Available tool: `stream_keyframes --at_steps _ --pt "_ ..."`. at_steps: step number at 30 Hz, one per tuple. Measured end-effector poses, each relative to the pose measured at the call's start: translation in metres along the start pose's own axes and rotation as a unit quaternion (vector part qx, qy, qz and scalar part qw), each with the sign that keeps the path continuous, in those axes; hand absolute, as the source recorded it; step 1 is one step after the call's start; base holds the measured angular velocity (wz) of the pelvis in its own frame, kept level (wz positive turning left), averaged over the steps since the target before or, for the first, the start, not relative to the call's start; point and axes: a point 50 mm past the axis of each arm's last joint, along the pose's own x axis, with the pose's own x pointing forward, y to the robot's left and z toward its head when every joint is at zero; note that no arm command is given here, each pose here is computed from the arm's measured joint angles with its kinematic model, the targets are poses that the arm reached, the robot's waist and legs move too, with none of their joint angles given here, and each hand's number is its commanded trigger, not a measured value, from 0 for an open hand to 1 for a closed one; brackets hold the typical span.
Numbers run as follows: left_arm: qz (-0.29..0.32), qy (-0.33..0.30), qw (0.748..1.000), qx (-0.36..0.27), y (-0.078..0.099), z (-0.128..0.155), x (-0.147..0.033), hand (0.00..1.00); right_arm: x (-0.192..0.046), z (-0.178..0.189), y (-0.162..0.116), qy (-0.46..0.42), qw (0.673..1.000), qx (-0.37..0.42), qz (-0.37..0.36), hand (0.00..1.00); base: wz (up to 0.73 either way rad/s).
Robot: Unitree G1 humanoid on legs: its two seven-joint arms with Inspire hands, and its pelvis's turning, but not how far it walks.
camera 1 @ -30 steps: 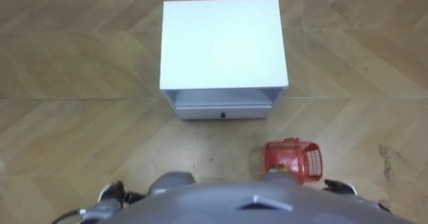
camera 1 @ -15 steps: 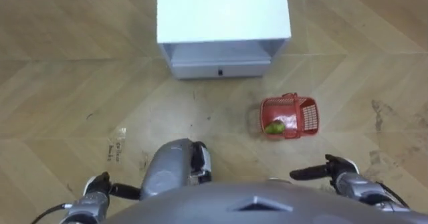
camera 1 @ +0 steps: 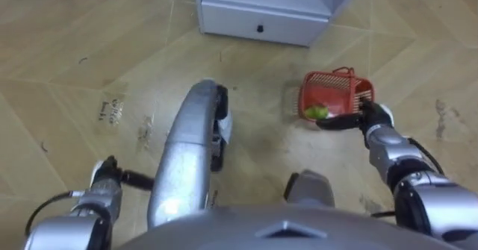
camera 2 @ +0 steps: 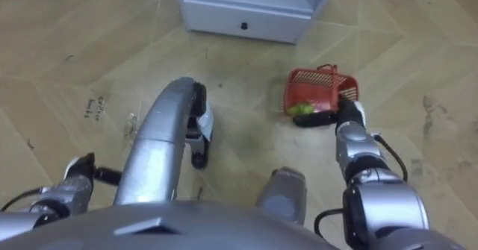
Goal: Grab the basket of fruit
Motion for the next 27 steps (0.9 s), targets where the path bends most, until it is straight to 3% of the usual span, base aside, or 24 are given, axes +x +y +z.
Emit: stream_keyframes --at_steps 9,18,21,27 --pt "0.018 0.007 1.0 0.013 0.005 -0.022 -0.003 0.0 0.0 0.03 -0.004 -0.054 0.997 0.042 -0.04 0.0 0.15" --pt "0.013 0.038 0.998 0.039 0.006 -0.051 -0.008 0.0 -0.001 0.052 -0.034 -0.1 0.988 0.043 -0.109 0.0 0.04" --pt "-0.007 0.038 0.998 0.039 -0.005 -0.051 -0.01 0.0 0.0 0.06 -0.039 -0.112 0.986 0.038 -0.116 0.0 -0.16" --pt "-0.031 0.037 0.997 0.055 -0.008 -0.053 -0.011 0.0 0.0 0.067 -0.042 -0.119 0.985 0.039 -0.115 0.0 -0.04"
